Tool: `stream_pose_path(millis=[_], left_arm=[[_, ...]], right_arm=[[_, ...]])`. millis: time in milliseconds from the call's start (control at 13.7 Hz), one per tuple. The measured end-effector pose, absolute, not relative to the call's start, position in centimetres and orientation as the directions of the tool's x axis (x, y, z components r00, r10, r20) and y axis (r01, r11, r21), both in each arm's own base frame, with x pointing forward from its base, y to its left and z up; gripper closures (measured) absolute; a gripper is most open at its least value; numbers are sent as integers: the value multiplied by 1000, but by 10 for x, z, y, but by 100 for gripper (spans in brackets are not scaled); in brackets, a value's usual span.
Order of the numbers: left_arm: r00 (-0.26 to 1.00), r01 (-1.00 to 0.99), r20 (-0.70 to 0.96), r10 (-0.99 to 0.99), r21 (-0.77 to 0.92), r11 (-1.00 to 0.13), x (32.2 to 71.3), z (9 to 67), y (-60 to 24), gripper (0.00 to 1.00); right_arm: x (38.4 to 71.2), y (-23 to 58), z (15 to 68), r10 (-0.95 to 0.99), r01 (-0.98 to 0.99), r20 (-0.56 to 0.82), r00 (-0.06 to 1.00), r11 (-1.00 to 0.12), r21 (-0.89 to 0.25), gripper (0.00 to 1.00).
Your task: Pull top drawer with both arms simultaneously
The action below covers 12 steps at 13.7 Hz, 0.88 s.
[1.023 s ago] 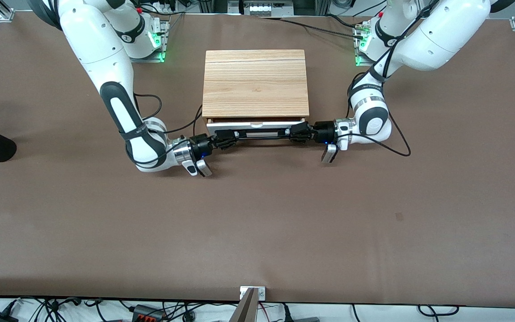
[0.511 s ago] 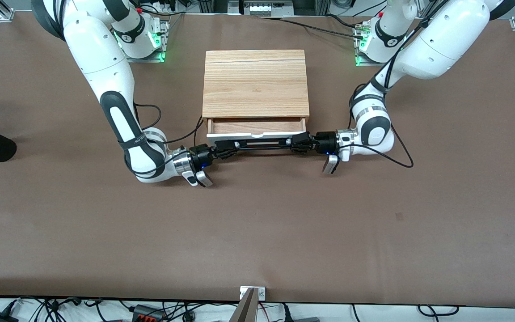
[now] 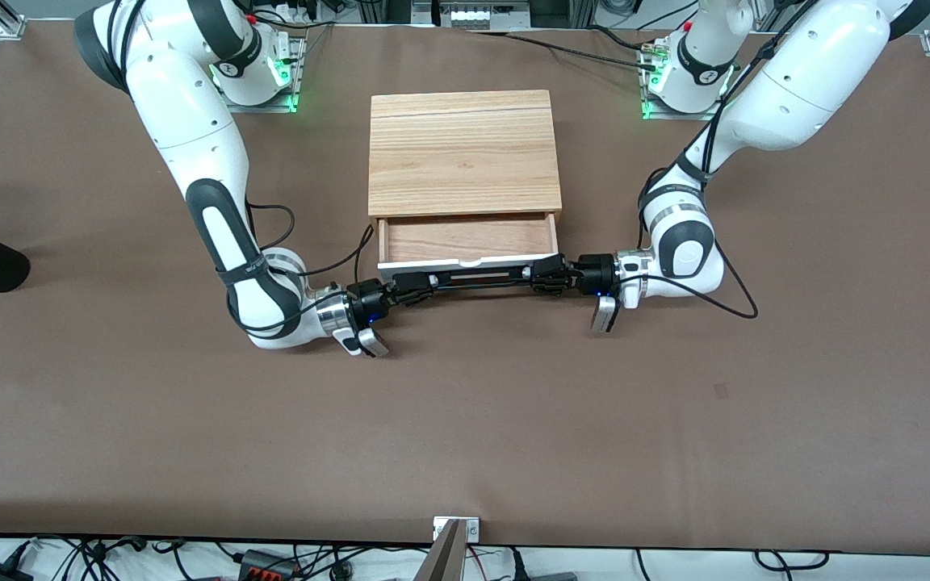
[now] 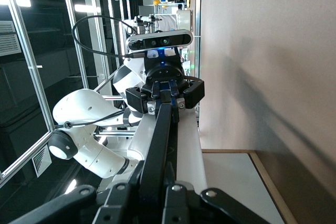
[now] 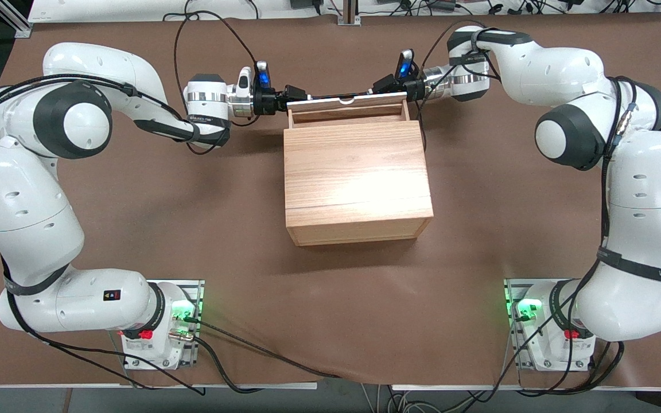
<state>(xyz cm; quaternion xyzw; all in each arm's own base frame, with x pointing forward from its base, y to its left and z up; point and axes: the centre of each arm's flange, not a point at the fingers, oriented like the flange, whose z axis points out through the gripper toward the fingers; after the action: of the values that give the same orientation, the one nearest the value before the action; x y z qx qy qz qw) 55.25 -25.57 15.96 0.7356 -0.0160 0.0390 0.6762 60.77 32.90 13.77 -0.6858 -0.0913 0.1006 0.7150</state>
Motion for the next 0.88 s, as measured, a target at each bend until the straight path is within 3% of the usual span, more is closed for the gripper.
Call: stream_pose_path(millis=[365,658,877], left_arm=[[997,-77,79,22,994,-72,559,157,-257,82],[998,-62,63,1,995,-83,565,159,-254,82],[997,-69,71,15,991,-115,576,154,-242,60]], right_arm=[[610,327,137,266,-56,-47,963,30,-998,84],[620,305,126,222,-118,-116,968,-4,-993,44],[621,304,124,220,-121,-119,968,-4,-993,12]])
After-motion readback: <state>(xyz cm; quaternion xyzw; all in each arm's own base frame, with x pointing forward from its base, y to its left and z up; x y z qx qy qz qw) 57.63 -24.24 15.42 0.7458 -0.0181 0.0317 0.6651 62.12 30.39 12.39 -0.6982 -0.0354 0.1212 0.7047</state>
